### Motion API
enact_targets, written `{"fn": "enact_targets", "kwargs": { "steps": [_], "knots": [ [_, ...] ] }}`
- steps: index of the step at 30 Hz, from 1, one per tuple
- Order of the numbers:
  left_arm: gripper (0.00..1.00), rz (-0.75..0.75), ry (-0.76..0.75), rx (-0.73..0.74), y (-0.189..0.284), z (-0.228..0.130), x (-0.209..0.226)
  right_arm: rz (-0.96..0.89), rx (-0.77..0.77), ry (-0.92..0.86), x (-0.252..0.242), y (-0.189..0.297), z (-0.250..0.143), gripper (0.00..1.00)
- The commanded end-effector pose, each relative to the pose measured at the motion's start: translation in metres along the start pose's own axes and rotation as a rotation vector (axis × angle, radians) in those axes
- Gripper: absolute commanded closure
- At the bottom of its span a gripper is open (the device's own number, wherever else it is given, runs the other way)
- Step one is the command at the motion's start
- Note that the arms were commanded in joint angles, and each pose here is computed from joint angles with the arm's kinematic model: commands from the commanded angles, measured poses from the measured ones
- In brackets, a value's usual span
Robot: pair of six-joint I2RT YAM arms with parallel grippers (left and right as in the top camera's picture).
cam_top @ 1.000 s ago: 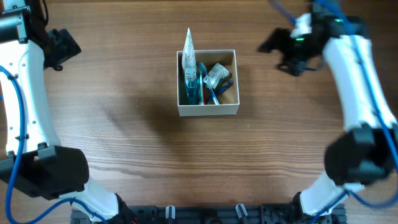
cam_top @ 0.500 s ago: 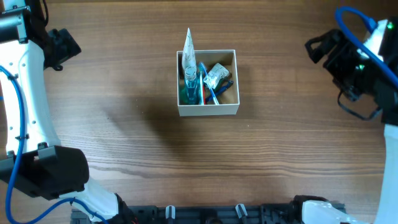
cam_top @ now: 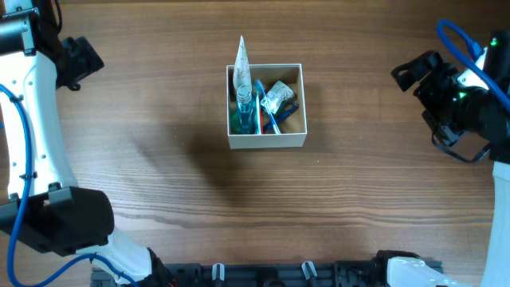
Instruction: Pack container
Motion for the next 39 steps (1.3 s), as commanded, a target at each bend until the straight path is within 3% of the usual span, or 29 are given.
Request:
{"fn": "enact_targets", "kwargs": {
  "steps": [1,9,13,24,30,39],
  "knots": [
    [0.0,-0.004,0.011,0.01,-0.003,0.0,0.0,-0.032,-0.095,0.023,0.001,0.0,0.011,0.0],
    [0.0,-0.004,0.011,0.01,-0.003,0.0,0.0,0.089,-0.317,0.372,0.012,-0.015,0.029,0.0],
    [0.0,-0.004,0.011,0.01,-0.003,0.0,0.0,0.177,-0.448,0.46,0.003,-0.029,0.023,0.0],
    [0.0,-0.004,0.011,0.01,-0.003,0.0,0.0,0.334,-0.701,0.439,-0.063,-0.064,-0.035,0.0],
    [0.0,-0.004,0.011,0.01,-0.003,0.0,0.0,0.394,-0.882,0.656,-0.092,-0.066,-0.07,0.0],
    [0.0,-0.004,0.011,0.01,-0.003,0.0,0.0,0.376,-1.0,0.77,-0.125,-0.08,-0.099,0.0]
  ]
}}
Point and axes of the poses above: each gripper's point midway between its finger pads, its own y axis back along the fingers, its own x axis along the line the jaws close on, z = x × y, the point moved 9 cm from there along y, back along the fingers
